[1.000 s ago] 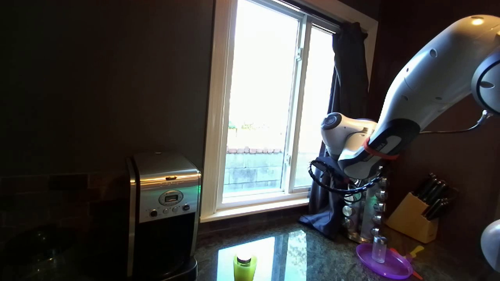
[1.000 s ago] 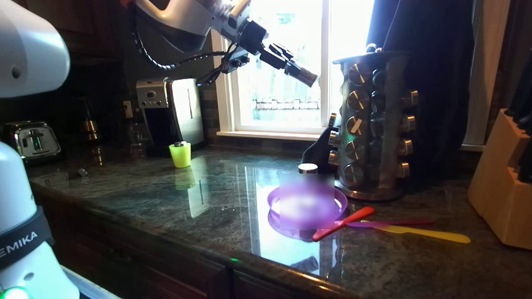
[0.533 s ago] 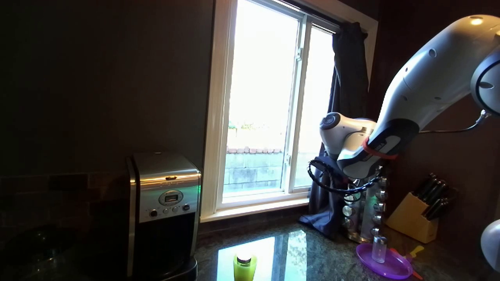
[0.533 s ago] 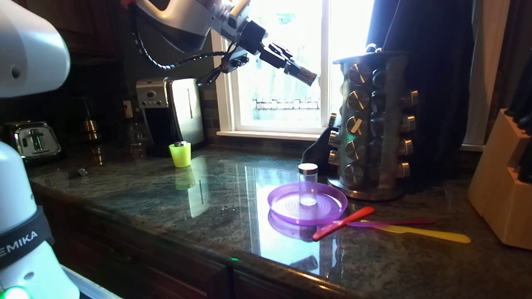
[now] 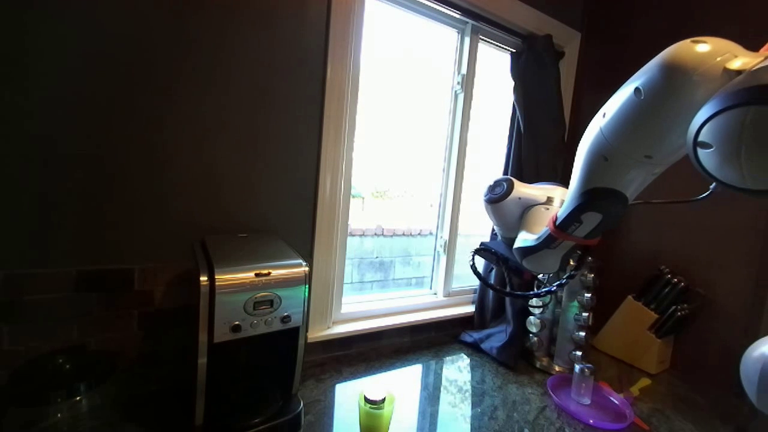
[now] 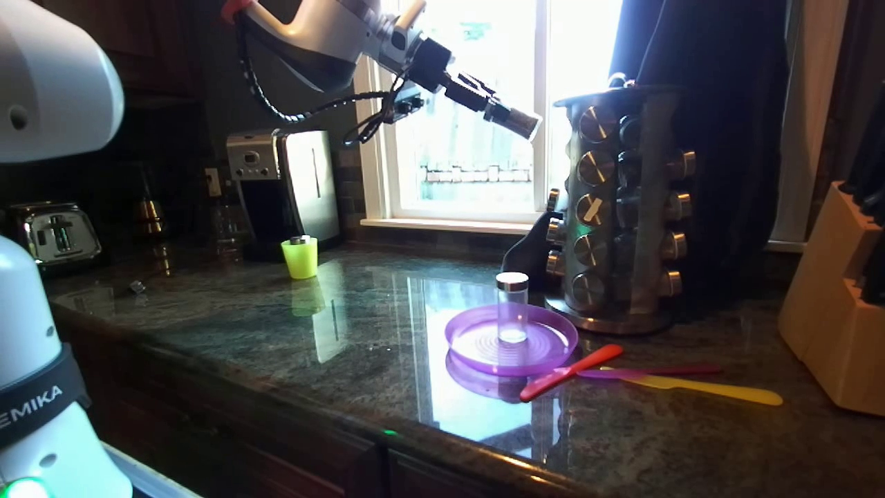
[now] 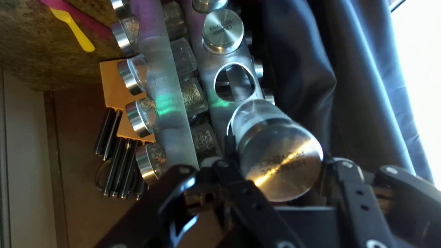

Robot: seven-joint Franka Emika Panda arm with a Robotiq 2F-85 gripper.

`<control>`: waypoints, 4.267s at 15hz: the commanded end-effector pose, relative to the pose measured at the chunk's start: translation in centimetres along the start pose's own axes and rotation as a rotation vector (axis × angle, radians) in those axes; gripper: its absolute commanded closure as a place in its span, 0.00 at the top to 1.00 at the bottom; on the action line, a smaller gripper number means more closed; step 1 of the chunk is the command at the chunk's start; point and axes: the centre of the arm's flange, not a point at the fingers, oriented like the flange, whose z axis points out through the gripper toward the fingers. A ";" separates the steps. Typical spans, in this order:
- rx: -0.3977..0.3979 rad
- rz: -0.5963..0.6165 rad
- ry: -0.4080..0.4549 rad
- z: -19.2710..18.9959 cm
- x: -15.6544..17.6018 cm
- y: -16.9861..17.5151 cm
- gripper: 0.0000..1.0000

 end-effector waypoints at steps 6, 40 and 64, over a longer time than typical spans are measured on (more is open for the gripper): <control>-0.010 0.003 0.075 3.6 -0.4 -2.2 0.24; -0.088 -0.008 0.179 7.3 -0.9 -2.6 0.24; -0.190 -0.004 0.109 7.5 -0.5 -3.1 0.24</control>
